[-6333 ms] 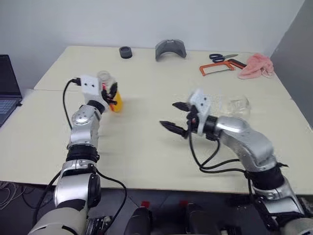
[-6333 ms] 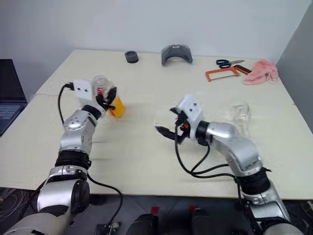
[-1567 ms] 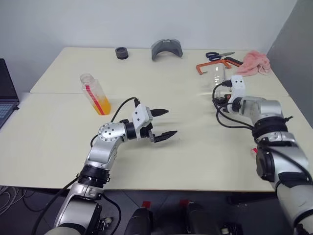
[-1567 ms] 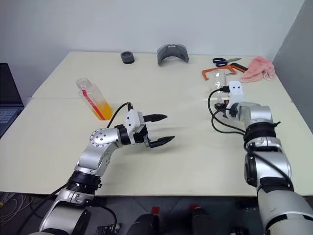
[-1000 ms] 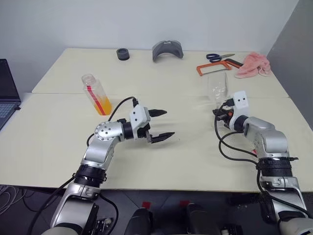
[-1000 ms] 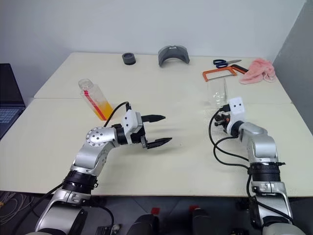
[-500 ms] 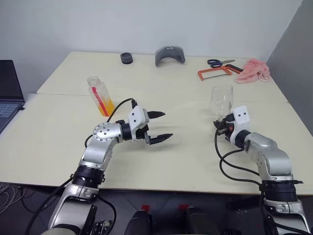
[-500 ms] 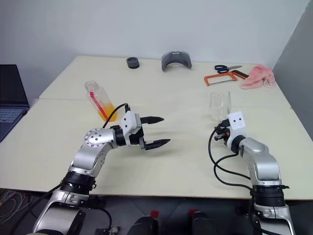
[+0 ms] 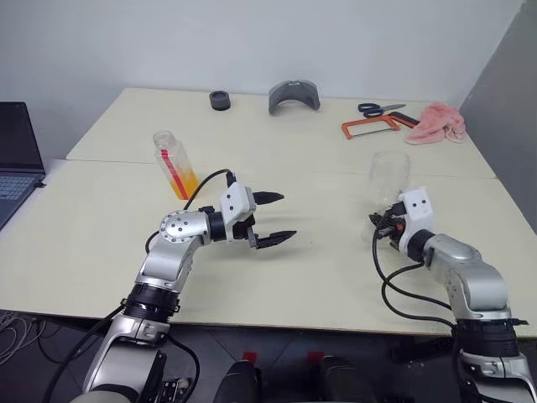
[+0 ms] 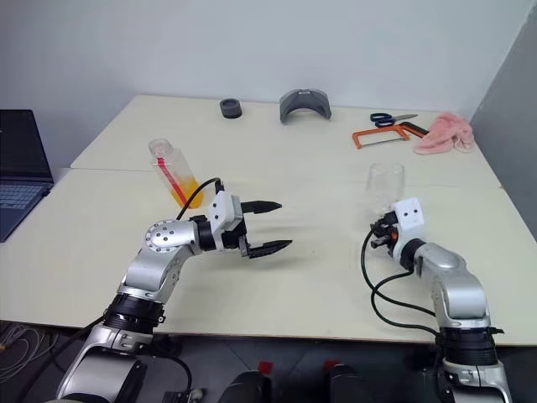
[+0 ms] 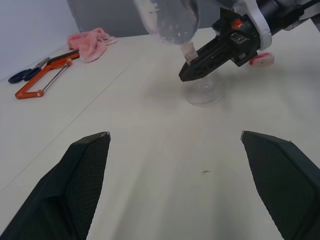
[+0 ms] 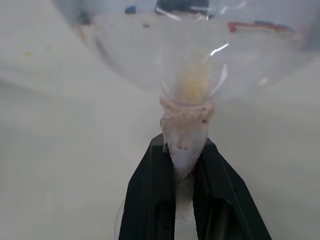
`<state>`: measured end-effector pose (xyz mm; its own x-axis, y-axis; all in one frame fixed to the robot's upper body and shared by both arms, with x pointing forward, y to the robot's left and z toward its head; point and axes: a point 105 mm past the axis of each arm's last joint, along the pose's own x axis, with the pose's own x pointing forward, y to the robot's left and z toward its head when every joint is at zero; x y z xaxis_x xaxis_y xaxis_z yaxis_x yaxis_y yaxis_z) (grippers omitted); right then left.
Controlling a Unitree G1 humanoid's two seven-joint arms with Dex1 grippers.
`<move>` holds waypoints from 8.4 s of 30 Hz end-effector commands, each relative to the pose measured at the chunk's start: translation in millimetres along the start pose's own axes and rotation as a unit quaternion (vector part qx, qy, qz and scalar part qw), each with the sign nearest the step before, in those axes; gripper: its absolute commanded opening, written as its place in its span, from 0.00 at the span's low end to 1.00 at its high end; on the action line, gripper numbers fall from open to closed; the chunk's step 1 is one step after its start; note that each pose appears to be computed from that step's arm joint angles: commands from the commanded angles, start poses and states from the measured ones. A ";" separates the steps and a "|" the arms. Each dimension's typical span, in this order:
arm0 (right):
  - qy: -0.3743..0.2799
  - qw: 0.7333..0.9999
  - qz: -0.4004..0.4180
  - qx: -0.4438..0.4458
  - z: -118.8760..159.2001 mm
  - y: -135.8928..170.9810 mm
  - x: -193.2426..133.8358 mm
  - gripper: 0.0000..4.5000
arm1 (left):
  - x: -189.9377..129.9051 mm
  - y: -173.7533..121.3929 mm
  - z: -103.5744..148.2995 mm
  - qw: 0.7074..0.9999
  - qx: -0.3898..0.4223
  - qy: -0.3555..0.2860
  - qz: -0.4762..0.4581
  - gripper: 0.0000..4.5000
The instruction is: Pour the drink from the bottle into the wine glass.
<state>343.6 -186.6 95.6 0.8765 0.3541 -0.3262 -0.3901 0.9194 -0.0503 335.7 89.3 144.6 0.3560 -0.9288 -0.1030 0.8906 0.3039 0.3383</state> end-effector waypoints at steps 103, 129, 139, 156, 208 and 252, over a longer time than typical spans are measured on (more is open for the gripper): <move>-0.236 0.953 0.180 -0.063 100.9 174.3 119.0 0.01 | -107.5 25.9 19.6 0.960 -0.027 0.020 0.279 1.00; -0.220 0.952 0.208 -0.050 86.1 178.3 120.6 0.99 | -106.4 31.5 32.4 0.957 -0.041 -0.015 0.287 1.00; -0.219 0.949 0.218 -0.064 72.3 161.6 105.5 0.99 | -109.3 31.3 39.9 0.952 -0.055 -0.039 0.300 1.00; -0.191 0.914 0.340 -0.115 62.2 142.7 -11.2 0.99 | -179.7 37.5 -48.4 0.822 -0.117 0.048 0.556 1.00; -0.215 0.899 0.363 -0.116 108.0 179.2 -33.5 0.99 | -166.7 136.8 -36.0 0.836 -0.094 0.034 0.540 1.00; -0.257 0.921 0.246 -0.156 129.4 83.7 -41.0 1.00 | -50.0 132.3 94.4 0.858 0.423 0.052 0.285 0.37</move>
<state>314.9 -103.4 211.6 0.5720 0.8188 0.0501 -0.7809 0.5622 -0.2722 414.1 157.8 257.2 0.7579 -0.6308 0.1667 0.1460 0.4130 0.8990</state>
